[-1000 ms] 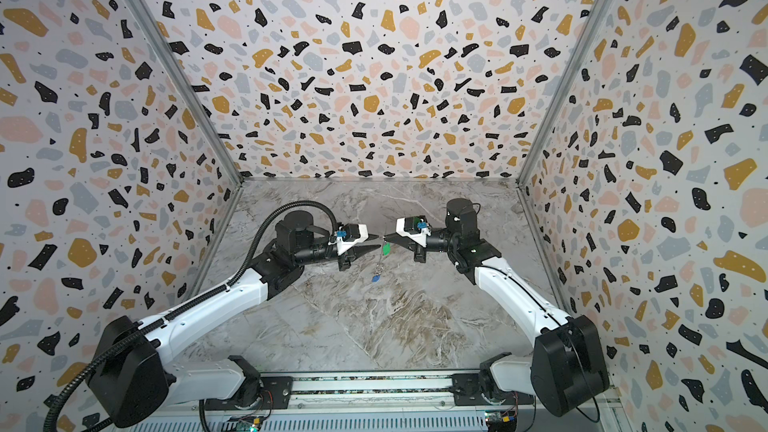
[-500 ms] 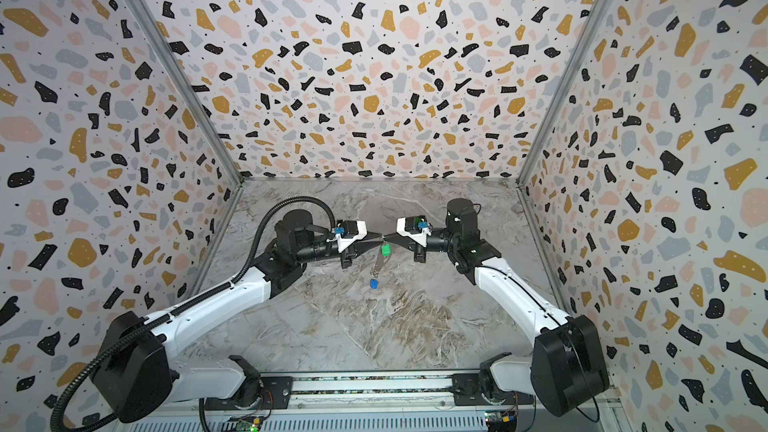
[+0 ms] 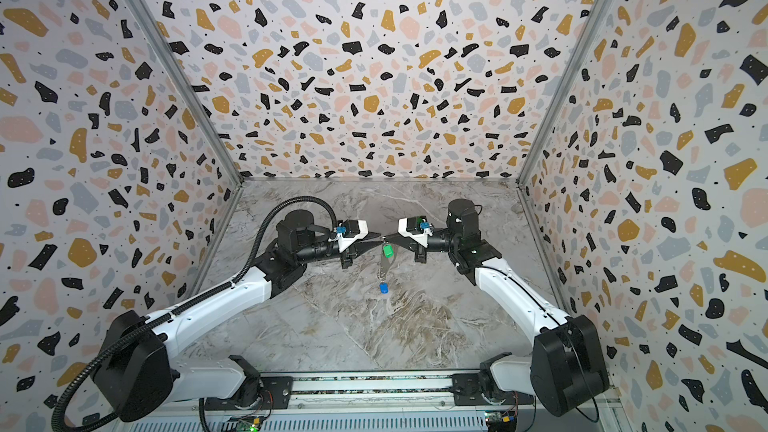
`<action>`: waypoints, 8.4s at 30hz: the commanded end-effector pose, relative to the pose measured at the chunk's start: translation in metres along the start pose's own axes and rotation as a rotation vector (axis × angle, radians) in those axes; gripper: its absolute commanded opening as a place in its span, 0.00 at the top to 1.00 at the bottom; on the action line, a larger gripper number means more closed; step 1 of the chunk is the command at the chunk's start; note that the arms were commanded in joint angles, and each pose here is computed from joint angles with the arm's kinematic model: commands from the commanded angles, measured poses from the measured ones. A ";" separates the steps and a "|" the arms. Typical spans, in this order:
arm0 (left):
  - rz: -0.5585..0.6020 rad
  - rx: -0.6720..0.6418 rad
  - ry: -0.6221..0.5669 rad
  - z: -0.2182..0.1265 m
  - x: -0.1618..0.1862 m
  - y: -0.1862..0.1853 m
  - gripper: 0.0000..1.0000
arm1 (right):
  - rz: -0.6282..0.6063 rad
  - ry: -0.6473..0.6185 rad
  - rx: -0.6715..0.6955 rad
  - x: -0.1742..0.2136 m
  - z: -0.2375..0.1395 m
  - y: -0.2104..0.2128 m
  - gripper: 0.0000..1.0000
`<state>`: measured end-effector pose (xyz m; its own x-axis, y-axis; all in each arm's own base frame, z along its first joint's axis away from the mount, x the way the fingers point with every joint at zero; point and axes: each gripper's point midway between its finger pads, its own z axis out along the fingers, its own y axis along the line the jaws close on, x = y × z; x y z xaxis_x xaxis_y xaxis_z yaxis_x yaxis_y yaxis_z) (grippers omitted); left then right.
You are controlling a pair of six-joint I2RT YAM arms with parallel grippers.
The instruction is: Remove the keys from the keyring
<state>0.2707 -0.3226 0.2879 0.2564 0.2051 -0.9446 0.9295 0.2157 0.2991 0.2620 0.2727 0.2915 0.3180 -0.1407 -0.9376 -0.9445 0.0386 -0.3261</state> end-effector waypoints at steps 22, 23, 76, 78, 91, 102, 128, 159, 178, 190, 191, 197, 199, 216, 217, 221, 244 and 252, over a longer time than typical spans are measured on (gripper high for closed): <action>0.019 0.042 -0.059 0.006 -0.022 0.003 0.89 | -0.027 -0.031 -0.010 -0.012 -0.003 0.002 1.00; 0.016 0.043 -0.056 0.006 -0.021 0.002 0.90 | -0.027 -0.031 -0.010 -0.012 -0.003 0.002 1.00; -0.114 -0.078 0.109 0.025 -0.017 0.028 1.00 | 0.067 0.079 0.253 0.027 -0.006 -0.015 0.78; -0.117 -0.080 0.107 0.025 -0.018 0.029 1.00 | 0.071 0.082 0.258 0.027 -0.005 -0.016 0.78; -0.127 -0.078 0.118 0.029 -0.013 0.027 1.00 | 0.075 0.085 0.326 0.027 -0.006 -0.029 0.81; -0.131 -0.095 0.129 0.030 -0.011 0.030 1.00 | 0.060 0.070 0.329 0.022 -0.007 -0.029 0.81; -0.174 -0.161 0.130 0.031 -0.014 0.042 1.00 | 0.013 0.114 0.364 0.027 -0.004 -0.029 1.00; -0.222 -0.288 0.108 0.025 -0.021 0.064 1.00 | -0.146 0.262 0.701 0.029 -0.023 -0.060 1.00; -0.254 -0.201 0.176 0.040 -0.005 0.055 1.00 | -0.281 0.189 0.832 -0.004 -0.035 -0.069 1.00; -0.263 -0.135 0.225 0.048 0.004 0.048 1.00 | -0.416 0.197 0.792 -0.012 -0.029 -0.062 1.00; -0.262 -0.128 0.230 0.049 0.005 0.047 1.00 | -0.425 0.199 0.788 -0.012 -0.028 -0.061 1.00; -0.257 -0.115 0.256 0.049 0.009 0.045 1.00 | -0.459 0.209 0.752 -0.011 -0.025 -0.056 1.00; -0.254 -0.114 0.262 0.048 0.010 0.045 1.00 | -0.469 0.204 0.727 -0.011 -0.021 -0.052 1.00; -0.230 -0.102 0.278 0.048 0.009 0.045 1.00 | -0.462 0.176 0.671 -0.012 -0.015 -0.046 1.00; -0.232 -0.099 0.282 0.048 0.009 0.045 1.00 | -0.471 0.177 0.676 -0.013 -0.015 -0.046 1.00; -0.233 -0.094 0.291 0.048 0.011 0.044 1.00 | -0.504 0.199 0.679 -0.012 -0.017 -0.047 1.00; -0.213 -0.117 0.288 0.045 0.012 0.046 0.82 | -0.565 0.267 0.621 -0.009 -0.014 -0.048 1.00; -0.209 -0.105 0.304 0.044 0.024 0.040 0.80 | -0.557 0.260 0.603 -0.009 -0.012 -0.047 1.00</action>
<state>0.3274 -0.3488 0.2642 -0.0843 0.4355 -0.8962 0.9132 0.3937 0.1054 0.3072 0.2591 0.2828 0.5734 -0.5571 -0.6008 -0.4704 0.3766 -0.7981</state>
